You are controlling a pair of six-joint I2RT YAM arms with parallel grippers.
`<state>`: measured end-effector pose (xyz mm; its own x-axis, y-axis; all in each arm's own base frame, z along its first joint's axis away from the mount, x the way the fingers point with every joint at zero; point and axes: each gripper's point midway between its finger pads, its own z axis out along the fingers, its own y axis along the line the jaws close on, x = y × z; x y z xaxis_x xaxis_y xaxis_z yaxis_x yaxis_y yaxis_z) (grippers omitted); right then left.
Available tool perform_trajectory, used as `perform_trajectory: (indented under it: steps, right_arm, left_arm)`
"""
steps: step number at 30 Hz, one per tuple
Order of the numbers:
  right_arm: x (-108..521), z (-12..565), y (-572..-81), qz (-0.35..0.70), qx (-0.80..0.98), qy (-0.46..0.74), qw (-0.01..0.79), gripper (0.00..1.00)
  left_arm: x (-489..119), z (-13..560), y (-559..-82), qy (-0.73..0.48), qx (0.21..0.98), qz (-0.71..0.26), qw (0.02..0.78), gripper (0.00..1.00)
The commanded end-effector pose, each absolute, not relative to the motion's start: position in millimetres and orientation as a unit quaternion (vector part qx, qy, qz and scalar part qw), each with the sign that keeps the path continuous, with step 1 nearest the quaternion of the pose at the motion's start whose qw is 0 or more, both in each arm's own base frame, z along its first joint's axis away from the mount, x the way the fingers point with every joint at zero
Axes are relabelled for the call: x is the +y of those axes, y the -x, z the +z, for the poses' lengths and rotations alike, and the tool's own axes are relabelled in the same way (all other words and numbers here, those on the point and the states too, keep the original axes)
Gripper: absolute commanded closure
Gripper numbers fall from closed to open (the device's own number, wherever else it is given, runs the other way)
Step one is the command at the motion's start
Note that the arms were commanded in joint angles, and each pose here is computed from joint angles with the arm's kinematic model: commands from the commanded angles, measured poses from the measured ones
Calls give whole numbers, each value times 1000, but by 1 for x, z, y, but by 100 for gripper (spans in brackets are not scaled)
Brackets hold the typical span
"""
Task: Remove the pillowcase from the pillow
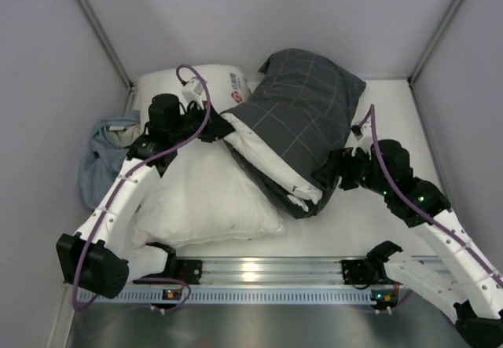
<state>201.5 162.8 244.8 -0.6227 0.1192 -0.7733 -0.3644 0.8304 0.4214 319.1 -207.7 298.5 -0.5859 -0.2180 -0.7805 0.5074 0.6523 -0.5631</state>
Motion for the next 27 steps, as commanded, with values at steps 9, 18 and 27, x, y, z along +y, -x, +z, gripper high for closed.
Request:
perform_trajectory:
  steps: [9, 18, 27]
  right_arm:
    - [201, 235, -209, 311, 843, 138, 416, 33]
    - [140, 212, -256, 140, 870, -7, 473, 100]
    - [108, 222, -287, 48, 848, -101, 518, 100]
  left_arm:
    - [-207, 346, -312, -114, 743, -428, 502, 100]
    - [-203, 345, -302, -114, 745, -424, 501, 100]
    - [-198, 338, -280, -124, 751, -422, 494, 100]
